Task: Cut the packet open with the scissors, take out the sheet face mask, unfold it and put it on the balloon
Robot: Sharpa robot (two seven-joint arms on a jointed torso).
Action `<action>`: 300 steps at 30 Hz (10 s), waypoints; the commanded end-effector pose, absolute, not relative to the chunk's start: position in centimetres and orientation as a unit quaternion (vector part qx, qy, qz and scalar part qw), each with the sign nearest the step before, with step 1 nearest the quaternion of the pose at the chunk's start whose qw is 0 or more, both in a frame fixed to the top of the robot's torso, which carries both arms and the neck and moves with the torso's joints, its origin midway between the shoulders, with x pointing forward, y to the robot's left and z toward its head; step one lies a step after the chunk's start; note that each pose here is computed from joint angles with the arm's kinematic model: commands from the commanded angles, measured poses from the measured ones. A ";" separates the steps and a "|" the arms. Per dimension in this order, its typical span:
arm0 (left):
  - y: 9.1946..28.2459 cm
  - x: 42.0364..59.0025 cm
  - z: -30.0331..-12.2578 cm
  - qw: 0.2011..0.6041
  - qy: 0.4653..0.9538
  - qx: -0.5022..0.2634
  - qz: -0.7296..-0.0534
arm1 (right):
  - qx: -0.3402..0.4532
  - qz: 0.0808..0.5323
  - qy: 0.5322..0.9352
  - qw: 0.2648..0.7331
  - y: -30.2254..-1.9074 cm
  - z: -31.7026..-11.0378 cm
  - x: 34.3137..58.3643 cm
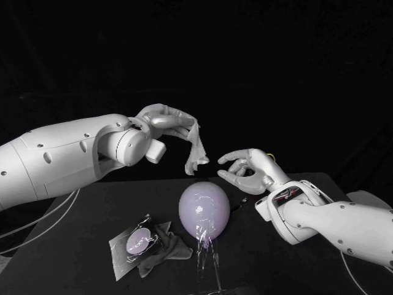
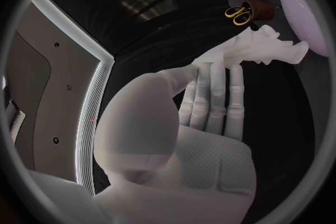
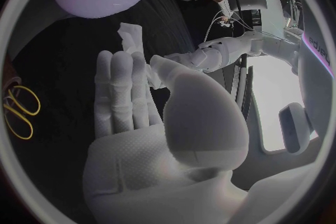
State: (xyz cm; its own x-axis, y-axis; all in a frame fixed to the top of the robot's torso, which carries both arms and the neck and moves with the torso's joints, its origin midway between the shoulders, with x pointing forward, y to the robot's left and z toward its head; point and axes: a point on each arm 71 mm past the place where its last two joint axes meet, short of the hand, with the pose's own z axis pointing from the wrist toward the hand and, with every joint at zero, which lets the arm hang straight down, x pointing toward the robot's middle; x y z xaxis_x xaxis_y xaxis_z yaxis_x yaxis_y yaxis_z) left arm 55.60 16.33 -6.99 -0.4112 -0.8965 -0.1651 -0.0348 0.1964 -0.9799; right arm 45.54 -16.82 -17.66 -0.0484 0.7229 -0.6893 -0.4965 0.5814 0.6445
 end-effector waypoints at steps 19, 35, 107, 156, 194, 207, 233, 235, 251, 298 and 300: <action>16.2 55.5 -7.2 0.409 0.652 -0.372 -0.519 | 0.114 0.396 0.543 0.732 -14.5 -17.6 47.0; 16.0 55.4 -7.3 0.406 0.653 -0.371 -0.520 | 0.050 0.380 0.509 0.771 -13.5 -17.3 48.6; 15.3 54.7 -7.3 0.387 0.659 -0.366 -0.531 | 0.072 0.361 0.508 0.778 -11.7 -17.6 51.3; 16.6 55.5 -7.5 0.402 0.653 -0.376 -0.521 | 0.039 0.385 0.469 0.794 -13.8 -14.2 50.8; 17.2 55.8 -8.0 0.455 0.652 -0.317 -0.517 | -0.065 0.272 0.596 0.753 -14.2 -8.3 52.9; 16.9 55.8 -8.6 0.518 0.650 -0.243 -0.501 | -0.031 0.302 0.582 0.755 -13.9 -6.7 52.2; 16.5 56.1 -10.9 0.540 0.643 -0.219 -0.497 | 0.076 0.331 0.640 0.689 -14.2 -6.4 52.5; 16.6 56.0 -10.9 0.545 0.639 -0.212 -0.499 | 0.084 0.331 0.641 0.687 -14.3 -6.5 52.6; 15.5 52.3 -12.5 0.606 0.578 -0.106 -0.535 | 0.119 0.334 0.639 0.682 -14.4 -6.5 52.9; 12.5 52.8 -14.5 0.592 0.603 -0.157 -0.511 | 0.087 0.373 0.629 0.676 -12.3 -6.3 51.1; 12.6 52.8 -14.4 0.593 0.600 -0.161 -0.512 | 0.087 0.372 0.629 0.677 -12.4 -6.3 51.1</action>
